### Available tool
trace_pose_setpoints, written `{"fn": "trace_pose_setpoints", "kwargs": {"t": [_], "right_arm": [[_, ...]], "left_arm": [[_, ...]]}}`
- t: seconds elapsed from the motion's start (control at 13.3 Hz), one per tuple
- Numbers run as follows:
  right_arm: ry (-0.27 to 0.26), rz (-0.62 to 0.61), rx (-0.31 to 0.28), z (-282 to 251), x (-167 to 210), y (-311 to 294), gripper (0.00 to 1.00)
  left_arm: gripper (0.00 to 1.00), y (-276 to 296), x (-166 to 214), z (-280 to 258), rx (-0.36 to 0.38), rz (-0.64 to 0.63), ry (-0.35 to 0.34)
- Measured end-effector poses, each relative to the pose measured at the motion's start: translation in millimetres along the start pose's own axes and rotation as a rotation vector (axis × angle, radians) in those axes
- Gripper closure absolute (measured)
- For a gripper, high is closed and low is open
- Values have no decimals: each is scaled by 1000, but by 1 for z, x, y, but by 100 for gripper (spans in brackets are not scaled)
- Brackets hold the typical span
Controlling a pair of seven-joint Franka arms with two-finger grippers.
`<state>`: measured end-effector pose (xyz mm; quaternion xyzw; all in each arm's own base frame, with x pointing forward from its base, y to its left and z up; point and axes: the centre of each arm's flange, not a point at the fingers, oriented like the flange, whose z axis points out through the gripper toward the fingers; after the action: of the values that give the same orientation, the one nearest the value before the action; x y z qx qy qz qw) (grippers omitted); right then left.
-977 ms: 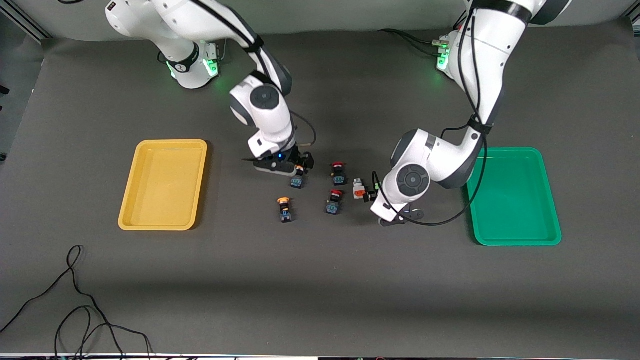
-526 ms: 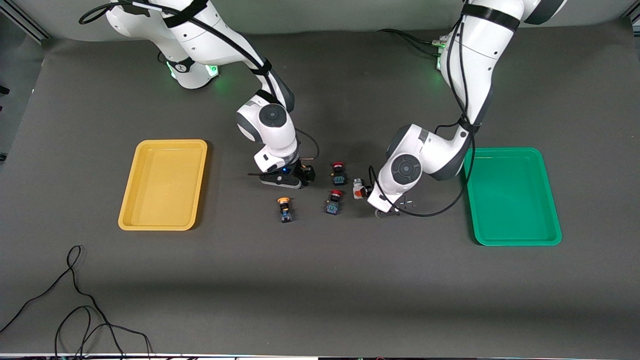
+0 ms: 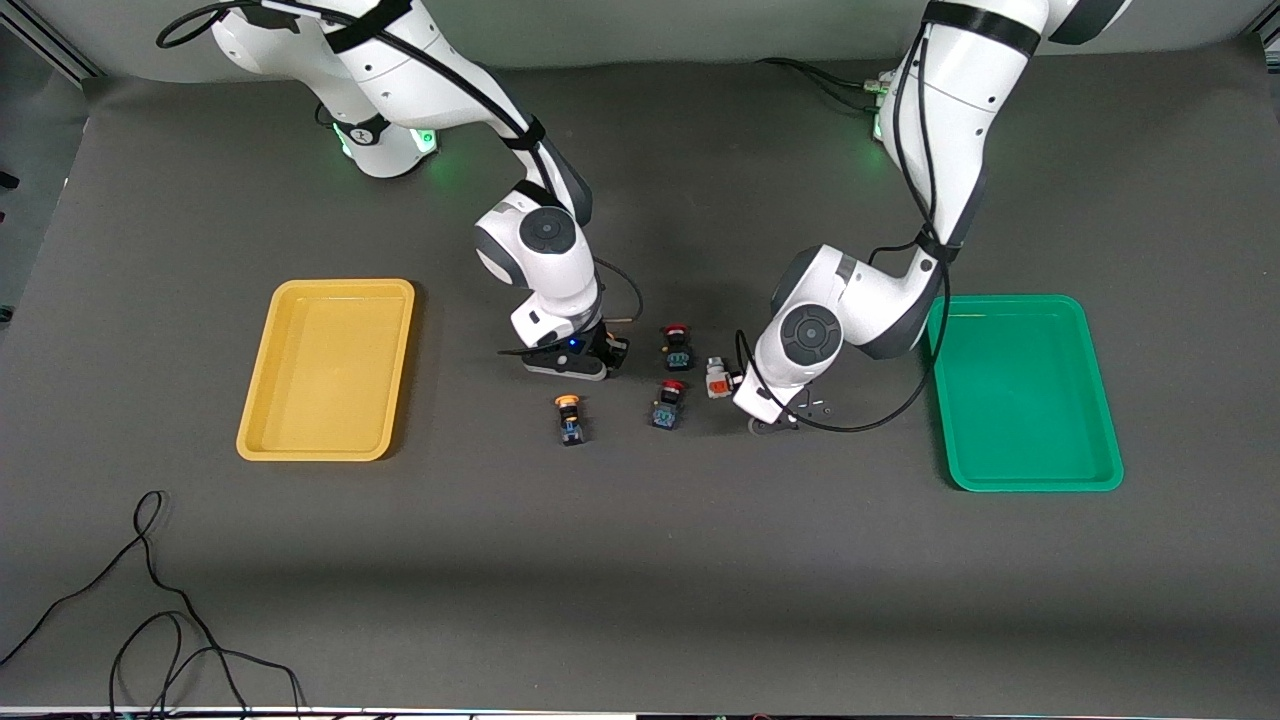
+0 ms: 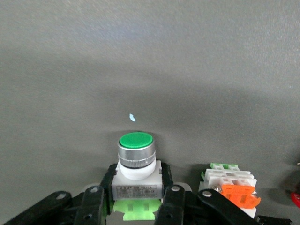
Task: Place green and yellow buttons in trays
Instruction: 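Carry the yellow-cap button to the yellow tray while the left gripper carries the green button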
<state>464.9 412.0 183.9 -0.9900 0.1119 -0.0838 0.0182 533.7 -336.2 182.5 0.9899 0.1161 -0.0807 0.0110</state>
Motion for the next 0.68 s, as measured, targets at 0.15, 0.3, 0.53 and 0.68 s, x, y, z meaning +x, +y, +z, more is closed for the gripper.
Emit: {"fn": "trace_pose_setpoints", "kwargs": {"t": [0.15, 0.3, 0.53, 0.68], "right_arm": [[-15, -5, -60, -34, 17, -12, 59], [-32, -41, -115, -90, 39, -23, 59], [-88, -108, -141, -172, 79, -10, 59], [-137, -187, -119, -204, 129, 37, 59]], "left_arm": [[59, -6, 2, -38, 27, -8, -22], [59, -21, -1, -114, 63, -19, -55], [59, -66, -13, -252, 100, -6, -99], [59, -115, 0, -316, 105, 56, -109]]}}
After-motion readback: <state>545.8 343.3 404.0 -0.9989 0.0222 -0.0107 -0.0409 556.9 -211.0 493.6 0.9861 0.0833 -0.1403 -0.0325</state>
